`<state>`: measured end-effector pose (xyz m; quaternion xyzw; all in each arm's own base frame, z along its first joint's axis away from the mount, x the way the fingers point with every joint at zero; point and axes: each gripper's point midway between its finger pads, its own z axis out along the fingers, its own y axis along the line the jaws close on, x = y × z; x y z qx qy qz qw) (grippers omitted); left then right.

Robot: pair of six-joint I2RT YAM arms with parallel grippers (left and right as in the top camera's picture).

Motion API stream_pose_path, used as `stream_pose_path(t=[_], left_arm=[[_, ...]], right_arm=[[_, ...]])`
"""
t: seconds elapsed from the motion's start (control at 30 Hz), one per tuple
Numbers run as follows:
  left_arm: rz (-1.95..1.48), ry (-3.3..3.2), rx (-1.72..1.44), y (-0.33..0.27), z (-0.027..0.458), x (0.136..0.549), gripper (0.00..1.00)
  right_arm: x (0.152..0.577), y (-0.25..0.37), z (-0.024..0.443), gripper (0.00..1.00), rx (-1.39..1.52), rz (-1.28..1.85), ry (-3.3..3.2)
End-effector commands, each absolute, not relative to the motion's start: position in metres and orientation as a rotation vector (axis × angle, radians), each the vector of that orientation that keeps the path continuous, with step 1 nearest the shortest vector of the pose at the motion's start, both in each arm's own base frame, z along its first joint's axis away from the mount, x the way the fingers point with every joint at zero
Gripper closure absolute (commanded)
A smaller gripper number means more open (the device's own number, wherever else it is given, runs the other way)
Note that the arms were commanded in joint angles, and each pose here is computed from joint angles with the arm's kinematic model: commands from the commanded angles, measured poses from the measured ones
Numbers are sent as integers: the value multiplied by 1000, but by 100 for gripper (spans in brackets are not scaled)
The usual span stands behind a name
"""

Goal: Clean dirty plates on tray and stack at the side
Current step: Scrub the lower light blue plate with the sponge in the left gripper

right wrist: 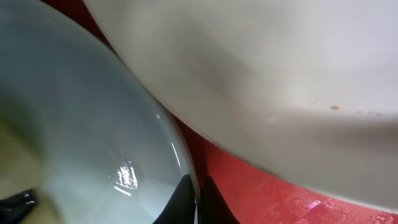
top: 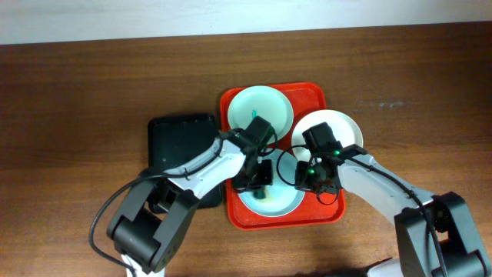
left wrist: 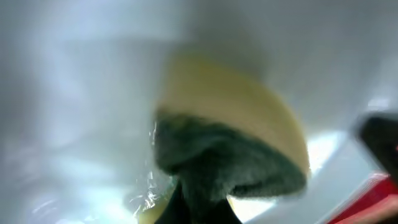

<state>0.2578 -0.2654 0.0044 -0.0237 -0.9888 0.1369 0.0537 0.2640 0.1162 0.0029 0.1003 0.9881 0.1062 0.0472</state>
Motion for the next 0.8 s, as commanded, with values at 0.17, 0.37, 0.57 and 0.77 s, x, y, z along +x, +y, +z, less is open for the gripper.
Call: stream_pose_path(t=[0.17, 0.37, 0.57, 0.77], left_arm=[[-118, -3156, -11, -201, -14, 289, 100], [391, -3034, -116, -282, -21, 269, 100], [631, -2923, -272, -338, -30, 241, 100], [610, -2892, -334, -330, -27, 236, 100]], right_arm=[[262, 104, -8, 96, 355, 230, 3028], [261, 104, -8, 96, 354, 229, 3029], [261, 105, -8, 96, 352, 229, 3029], [261, 105, -8, 96, 353, 228, 3032]])
